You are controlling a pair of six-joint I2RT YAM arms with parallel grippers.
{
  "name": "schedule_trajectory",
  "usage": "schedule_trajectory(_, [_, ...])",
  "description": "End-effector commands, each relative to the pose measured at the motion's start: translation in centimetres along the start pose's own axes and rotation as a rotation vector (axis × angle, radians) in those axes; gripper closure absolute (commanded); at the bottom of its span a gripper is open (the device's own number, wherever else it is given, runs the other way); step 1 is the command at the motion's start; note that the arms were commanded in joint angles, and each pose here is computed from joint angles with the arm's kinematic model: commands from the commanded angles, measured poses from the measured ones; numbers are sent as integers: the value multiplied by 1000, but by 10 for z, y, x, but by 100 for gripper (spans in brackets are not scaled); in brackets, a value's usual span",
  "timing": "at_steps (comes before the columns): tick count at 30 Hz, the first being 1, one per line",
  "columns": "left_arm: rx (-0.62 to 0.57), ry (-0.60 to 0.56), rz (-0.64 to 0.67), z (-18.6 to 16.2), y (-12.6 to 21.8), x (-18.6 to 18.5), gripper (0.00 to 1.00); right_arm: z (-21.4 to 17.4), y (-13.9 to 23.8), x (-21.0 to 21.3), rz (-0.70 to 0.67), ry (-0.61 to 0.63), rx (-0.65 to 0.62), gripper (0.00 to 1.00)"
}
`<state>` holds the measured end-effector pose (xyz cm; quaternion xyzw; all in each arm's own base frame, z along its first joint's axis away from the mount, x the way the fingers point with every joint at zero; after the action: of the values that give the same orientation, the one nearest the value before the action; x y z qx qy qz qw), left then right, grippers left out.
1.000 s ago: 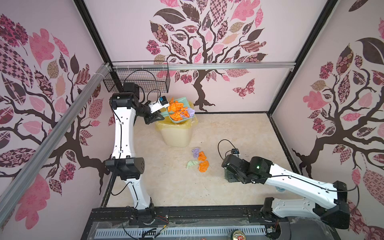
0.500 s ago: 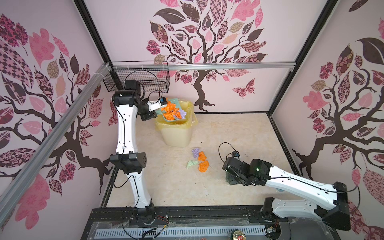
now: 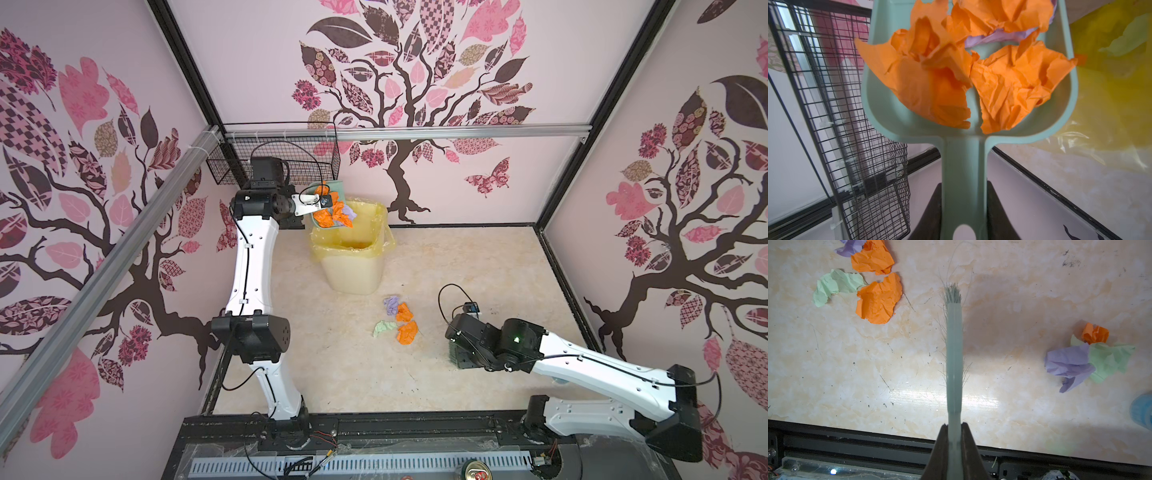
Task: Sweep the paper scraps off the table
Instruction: 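Tip the dustpan with the left gripper to pour scraps into the bin, then lower the empty dustpan with the left gripper while the right brush moves out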
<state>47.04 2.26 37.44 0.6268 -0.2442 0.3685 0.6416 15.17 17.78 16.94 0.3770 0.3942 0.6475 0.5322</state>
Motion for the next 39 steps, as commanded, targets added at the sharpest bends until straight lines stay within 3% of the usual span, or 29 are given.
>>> schedule_trajectory(1, [14, -127, 194, 4, 16, 24, 100, 0, 2, -3, 6, -4, -10, 100])
schedule_trajectory(17, [-48, -242, 352, 18, 43, 15, 100, 3, 6, -2, 7, -11, -18, 100])
schedule_trajectory(24, [-70, -212, 387, 18, 59, 24, 100, 6, 9, -2, -1, -8, -24, 100])
schedule_trajectory(28, [-124, -108, 375, 16, 85, 30, 100, 11, 12, 2, 10, -2, -39, 100])
schedule_trajectory(32, [-227, 59, 299, 14, 132, 24, 100, 29, 30, 21, 112, 13, -96, 100])
schedule_trajectory(39, [-321, 177, 142, 6, 168, -55, 100, 65, 65, 84, 401, 71, -157, 100])
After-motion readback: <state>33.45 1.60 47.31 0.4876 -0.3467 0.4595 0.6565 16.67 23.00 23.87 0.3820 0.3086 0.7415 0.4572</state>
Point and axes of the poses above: each gripper's point midway between its finger pads, its own y axis back along the fingers, its own x axis along the line the jaws close on, z = x × y, the point moved 2 cm from there along y, back along the fingers, and after that the axes turned 5 degrees about y, right-handed, at the moved point
